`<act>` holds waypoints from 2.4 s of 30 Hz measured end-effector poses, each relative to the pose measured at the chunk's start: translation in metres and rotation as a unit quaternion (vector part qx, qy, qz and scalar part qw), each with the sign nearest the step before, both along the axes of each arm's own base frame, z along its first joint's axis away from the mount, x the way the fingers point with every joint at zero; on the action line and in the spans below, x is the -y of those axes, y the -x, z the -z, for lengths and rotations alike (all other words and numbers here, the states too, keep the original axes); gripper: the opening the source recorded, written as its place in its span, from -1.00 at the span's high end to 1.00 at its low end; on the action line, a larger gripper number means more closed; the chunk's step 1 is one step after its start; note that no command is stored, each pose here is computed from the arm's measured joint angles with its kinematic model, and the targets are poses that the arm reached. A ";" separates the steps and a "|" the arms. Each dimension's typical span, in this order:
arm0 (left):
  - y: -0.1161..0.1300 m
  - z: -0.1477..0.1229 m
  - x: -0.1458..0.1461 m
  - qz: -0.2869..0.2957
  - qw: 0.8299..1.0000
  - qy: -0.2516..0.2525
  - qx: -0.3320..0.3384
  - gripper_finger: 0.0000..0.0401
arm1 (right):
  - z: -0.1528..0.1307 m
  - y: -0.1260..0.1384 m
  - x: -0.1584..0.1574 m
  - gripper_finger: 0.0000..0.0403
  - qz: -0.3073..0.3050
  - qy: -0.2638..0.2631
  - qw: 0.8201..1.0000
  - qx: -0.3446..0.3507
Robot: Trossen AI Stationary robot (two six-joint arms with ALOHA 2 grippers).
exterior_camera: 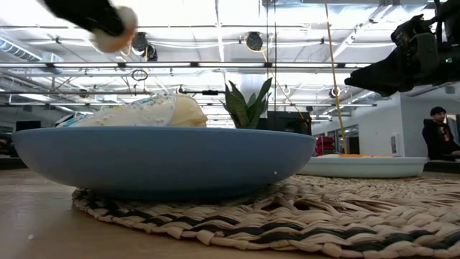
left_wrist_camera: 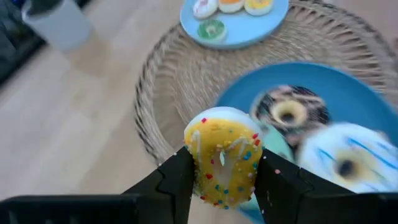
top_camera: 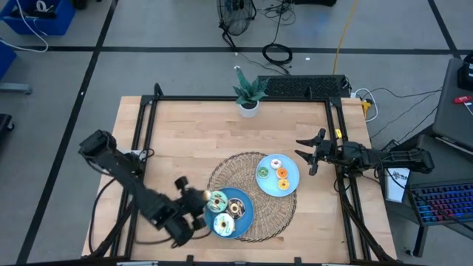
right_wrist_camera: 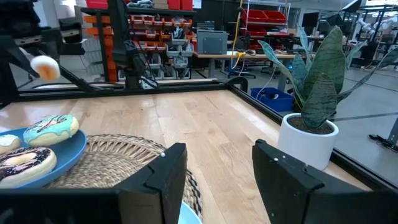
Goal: Pick & Place donuts
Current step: Put the small yellow donut on the light blue plate
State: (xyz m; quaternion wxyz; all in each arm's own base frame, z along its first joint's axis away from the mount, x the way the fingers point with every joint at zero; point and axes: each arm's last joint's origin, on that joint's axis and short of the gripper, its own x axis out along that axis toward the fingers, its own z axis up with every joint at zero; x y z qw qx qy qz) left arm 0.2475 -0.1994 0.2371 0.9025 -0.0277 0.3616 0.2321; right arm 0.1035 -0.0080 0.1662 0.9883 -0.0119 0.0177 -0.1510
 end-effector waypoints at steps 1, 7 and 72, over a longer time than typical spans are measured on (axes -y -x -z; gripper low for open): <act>-0.007 0.000 -0.006 0.008 1.000 -0.010 -0.007 0.26 | 0.000 0.000 0.000 0.17 0.000 0.000 1.000 0.000; -0.058 0.004 -0.052 0.065 0.990 0.102 -0.077 0.25 | 0.000 0.000 0.000 0.17 -0.003 0.089 0.996 -0.027; -0.103 -0.016 -0.187 0.241 0.955 0.127 -0.117 0.25 | -0.016 -0.228 -0.037 0.17 -0.121 0.483 0.858 -0.127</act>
